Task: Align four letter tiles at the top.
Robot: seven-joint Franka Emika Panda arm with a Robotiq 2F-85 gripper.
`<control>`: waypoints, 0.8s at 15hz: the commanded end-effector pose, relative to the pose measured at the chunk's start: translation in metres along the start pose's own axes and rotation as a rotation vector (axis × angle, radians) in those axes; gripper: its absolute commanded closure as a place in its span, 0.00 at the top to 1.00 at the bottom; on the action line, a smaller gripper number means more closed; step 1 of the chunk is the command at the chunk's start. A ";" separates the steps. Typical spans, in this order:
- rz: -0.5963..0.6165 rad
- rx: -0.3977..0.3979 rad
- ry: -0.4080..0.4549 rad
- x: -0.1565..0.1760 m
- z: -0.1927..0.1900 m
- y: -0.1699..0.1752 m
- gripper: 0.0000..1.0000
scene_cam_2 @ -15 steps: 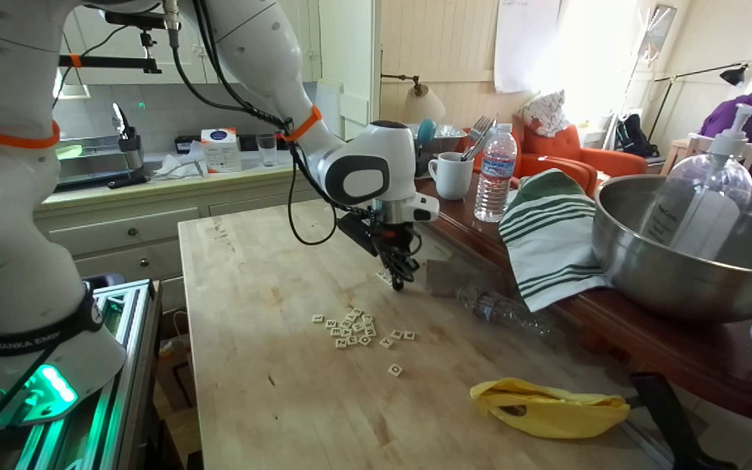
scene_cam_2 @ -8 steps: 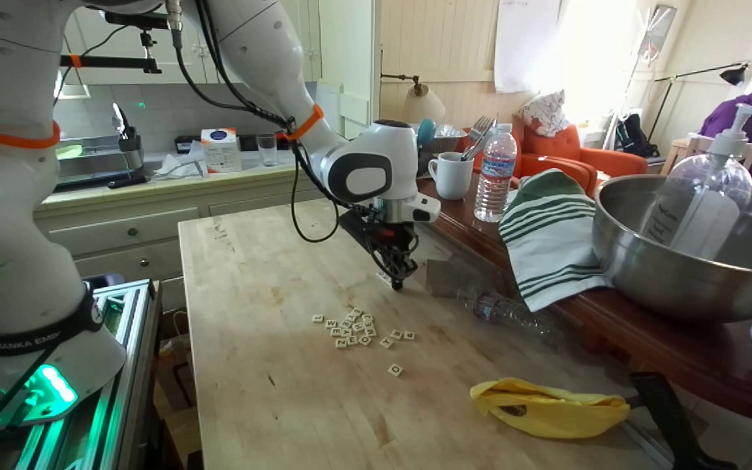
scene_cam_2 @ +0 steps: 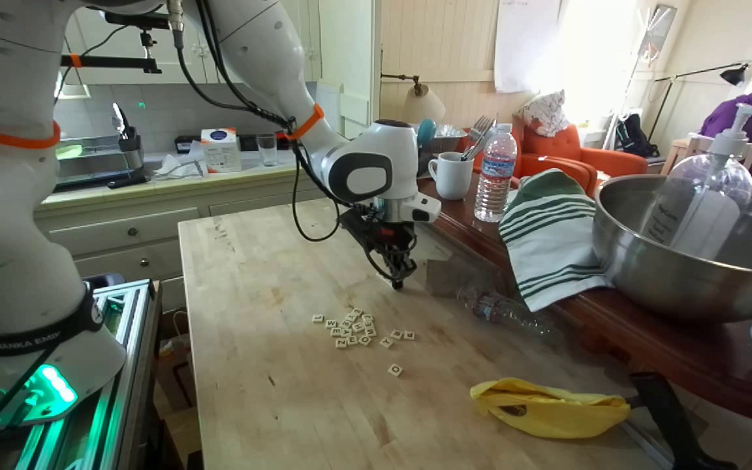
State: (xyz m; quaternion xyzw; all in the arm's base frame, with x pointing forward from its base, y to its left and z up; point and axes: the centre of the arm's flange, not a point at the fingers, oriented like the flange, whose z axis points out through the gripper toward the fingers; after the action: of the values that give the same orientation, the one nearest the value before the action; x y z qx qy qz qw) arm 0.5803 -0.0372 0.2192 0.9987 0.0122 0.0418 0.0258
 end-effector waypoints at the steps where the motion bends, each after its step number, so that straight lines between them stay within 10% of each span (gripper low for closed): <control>1: 0.018 0.004 -0.031 0.005 0.017 -0.008 0.00; 12: -0.006 0.012 -0.040 0.002 0.010 -0.005 0.00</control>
State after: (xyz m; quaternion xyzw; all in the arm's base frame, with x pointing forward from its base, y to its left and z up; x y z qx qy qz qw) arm 0.5826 -0.0343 0.2194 0.9987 0.0146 0.0419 0.0256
